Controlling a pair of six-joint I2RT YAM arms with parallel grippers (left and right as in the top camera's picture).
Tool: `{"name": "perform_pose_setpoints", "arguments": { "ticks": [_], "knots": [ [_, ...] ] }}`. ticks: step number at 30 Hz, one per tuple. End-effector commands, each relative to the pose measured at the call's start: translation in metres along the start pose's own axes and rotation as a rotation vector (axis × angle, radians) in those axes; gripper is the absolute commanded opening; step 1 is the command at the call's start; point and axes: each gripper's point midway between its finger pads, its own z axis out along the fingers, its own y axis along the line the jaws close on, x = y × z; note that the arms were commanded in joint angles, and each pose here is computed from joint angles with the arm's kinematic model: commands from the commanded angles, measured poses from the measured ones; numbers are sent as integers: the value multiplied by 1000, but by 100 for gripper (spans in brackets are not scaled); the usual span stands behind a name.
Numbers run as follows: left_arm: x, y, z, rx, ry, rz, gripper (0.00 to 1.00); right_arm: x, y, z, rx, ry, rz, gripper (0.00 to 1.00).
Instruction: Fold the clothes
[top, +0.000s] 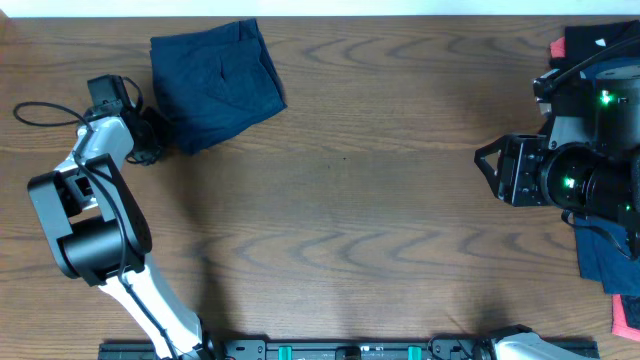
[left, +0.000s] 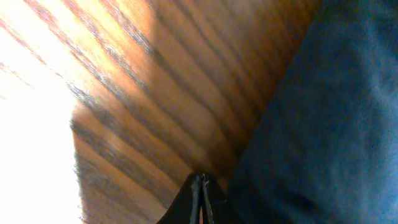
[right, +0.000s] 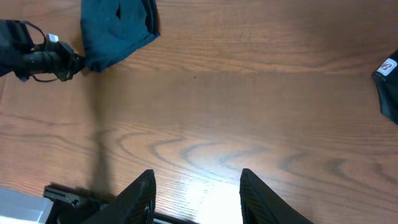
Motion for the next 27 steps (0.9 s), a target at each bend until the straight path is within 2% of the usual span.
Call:
{"name": "perform_pose_setpoints", "arguments": {
  "ticks": [1,6,12,27],
  "knots": [
    [14,18,12,-65,49,7,6,2,3,-2,-14,1,-31,42],
    [30,11,13,-59,100,20,6,2,3,-3,-15,-1,-31,42],
    [58,-16,15,17,187,56,6,3,3,-4,-16,-5,-32,42],
    [161,-78,13,8,355,280,6,3,3,-6,-13,-11,-33,43]
  ]
}}
